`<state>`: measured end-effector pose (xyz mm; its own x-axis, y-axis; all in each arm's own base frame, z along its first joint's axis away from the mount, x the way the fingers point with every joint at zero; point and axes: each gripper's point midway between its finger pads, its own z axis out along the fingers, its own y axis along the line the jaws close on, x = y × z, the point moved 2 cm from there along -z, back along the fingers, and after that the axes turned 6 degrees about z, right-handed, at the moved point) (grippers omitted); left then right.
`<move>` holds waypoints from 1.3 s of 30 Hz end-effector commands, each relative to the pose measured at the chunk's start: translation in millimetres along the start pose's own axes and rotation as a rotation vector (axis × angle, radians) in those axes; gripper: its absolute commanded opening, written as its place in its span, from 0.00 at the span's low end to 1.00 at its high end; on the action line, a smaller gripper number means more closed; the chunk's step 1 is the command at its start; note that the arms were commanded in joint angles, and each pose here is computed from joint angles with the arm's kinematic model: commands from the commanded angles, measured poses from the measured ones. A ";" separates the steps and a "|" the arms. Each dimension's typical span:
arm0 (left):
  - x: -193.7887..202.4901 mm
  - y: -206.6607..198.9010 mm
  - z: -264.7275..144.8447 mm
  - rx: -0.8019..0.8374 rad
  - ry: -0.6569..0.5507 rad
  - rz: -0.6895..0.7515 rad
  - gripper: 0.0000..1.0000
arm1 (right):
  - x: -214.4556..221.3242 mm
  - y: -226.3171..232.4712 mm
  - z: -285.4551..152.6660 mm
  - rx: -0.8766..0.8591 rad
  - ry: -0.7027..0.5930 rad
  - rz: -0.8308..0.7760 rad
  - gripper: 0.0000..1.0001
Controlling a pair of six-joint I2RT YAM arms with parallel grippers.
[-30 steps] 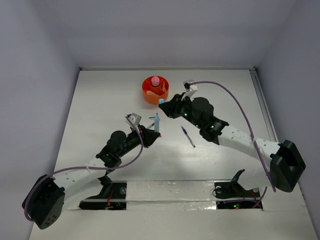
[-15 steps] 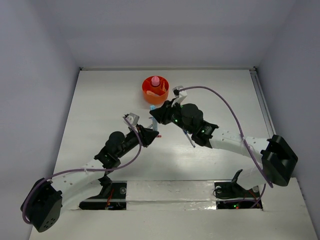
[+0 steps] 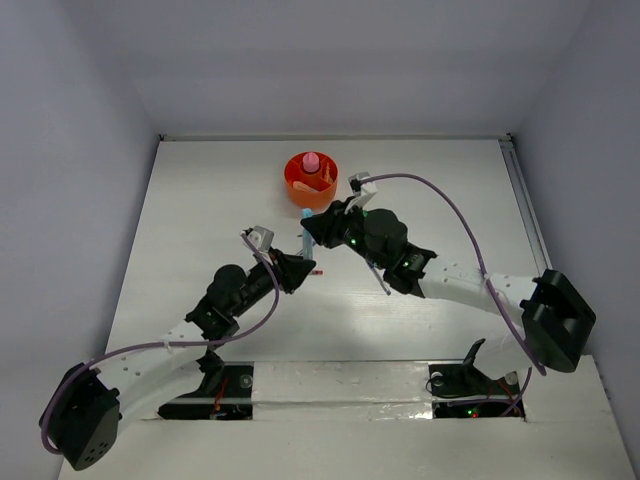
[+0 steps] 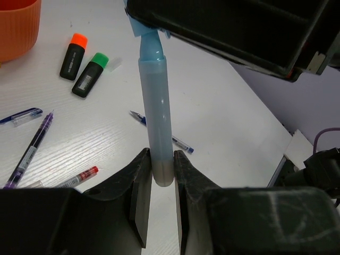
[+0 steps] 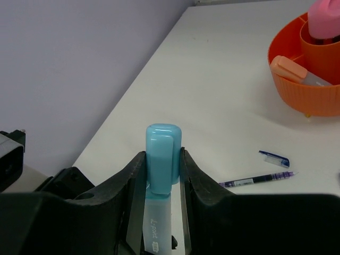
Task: Sort the stationery into containers
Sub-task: Close the pen cap on the pen.
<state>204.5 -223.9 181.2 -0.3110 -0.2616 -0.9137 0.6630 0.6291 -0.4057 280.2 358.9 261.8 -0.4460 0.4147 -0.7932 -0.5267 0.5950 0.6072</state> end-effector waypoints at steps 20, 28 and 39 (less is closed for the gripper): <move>-75.8 -23.6 9.8 0.028 -0.231 -0.086 0.00 | 43.0 13.0 -25.3 -0.046 -0.079 0.008 0.11; -92.3 -26.2 9.7 0.008 -0.237 -0.035 0.00 | 75.1 8.3 -37.6 -0.029 0.111 0.041 0.00; -149.1 -48.8 13.1 0.044 -0.339 -0.022 0.00 | 145.3 -7.8 -71.8 -0.030 0.275 0.198 0.00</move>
<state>191.7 -236.8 179.8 -0.4788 -0.1736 -0.8606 0.6277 0.6176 -0.4738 242.6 344.6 228.7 -0.4511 0.5824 -0.6762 -0.4519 0.5044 0.7358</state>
